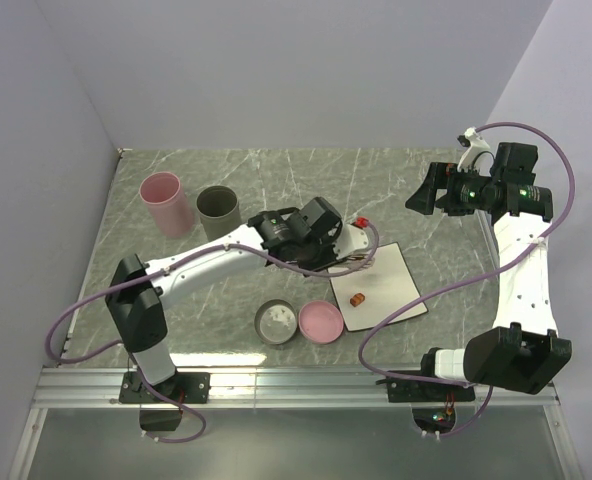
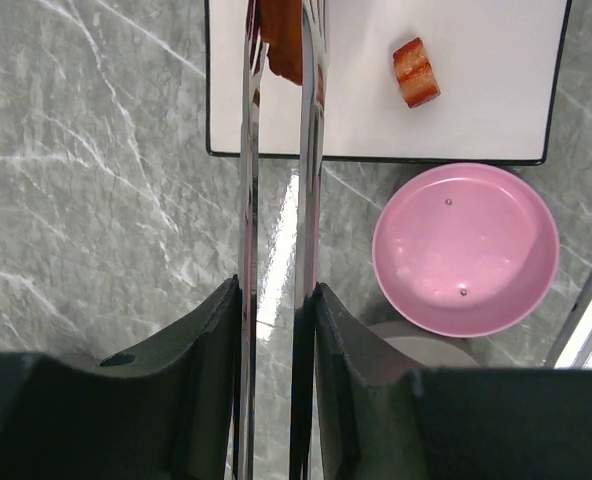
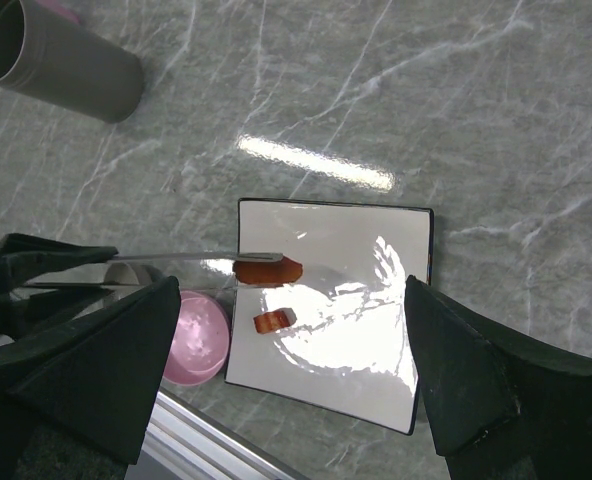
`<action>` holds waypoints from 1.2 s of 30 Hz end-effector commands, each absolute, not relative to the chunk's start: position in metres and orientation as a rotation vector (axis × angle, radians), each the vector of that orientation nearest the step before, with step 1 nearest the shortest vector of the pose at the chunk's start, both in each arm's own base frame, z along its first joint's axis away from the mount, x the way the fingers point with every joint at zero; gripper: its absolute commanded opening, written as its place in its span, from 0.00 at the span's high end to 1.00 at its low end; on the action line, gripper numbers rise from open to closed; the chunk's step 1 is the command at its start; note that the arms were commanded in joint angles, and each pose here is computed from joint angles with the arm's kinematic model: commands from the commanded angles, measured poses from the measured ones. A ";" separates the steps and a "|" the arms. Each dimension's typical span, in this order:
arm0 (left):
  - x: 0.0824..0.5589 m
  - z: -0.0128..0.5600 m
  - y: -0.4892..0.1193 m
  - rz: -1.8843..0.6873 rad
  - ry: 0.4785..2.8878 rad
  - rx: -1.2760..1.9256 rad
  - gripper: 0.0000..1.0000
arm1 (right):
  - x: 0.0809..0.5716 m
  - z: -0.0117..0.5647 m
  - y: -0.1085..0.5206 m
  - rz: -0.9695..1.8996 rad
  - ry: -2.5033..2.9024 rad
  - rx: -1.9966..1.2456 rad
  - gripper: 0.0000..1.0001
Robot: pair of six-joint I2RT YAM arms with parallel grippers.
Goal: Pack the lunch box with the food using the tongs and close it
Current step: Pick up the fake food from the plate, then place the fake food in the packing box.
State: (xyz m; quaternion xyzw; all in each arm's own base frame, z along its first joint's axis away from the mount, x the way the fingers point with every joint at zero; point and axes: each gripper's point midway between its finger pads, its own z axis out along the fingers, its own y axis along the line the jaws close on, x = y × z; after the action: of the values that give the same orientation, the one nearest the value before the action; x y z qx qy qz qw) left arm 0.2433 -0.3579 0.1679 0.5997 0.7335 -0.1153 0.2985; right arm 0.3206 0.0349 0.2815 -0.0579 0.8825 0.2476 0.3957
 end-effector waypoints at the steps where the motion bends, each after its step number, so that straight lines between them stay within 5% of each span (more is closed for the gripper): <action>1: 0.251 0.221 -0.352 -0.381 1.908 1.459 0.67 | 0.322 0.299 0.034 0.616 2.187 -0.163 0.00; 21: 0.316 0.288 -0.188 -0.296 2.037 1.001 0.67 | 0.325 0.297 0.035 0.638 2.192 -0.160 0.00; 36: 0.310 0.281 -0.084 -0.198 2.146 0.842 0.67 | 0.325 0.298 0.035 0.634 2.193 -0.160 0.00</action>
State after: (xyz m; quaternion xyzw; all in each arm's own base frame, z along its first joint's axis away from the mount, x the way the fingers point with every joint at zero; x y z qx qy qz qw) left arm 0.3183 -0.0897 0.2713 0.3200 0.8623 -0.0721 0.3858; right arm 0.3215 0.0350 0.2800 -0.0573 0.8829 0.2504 0.3931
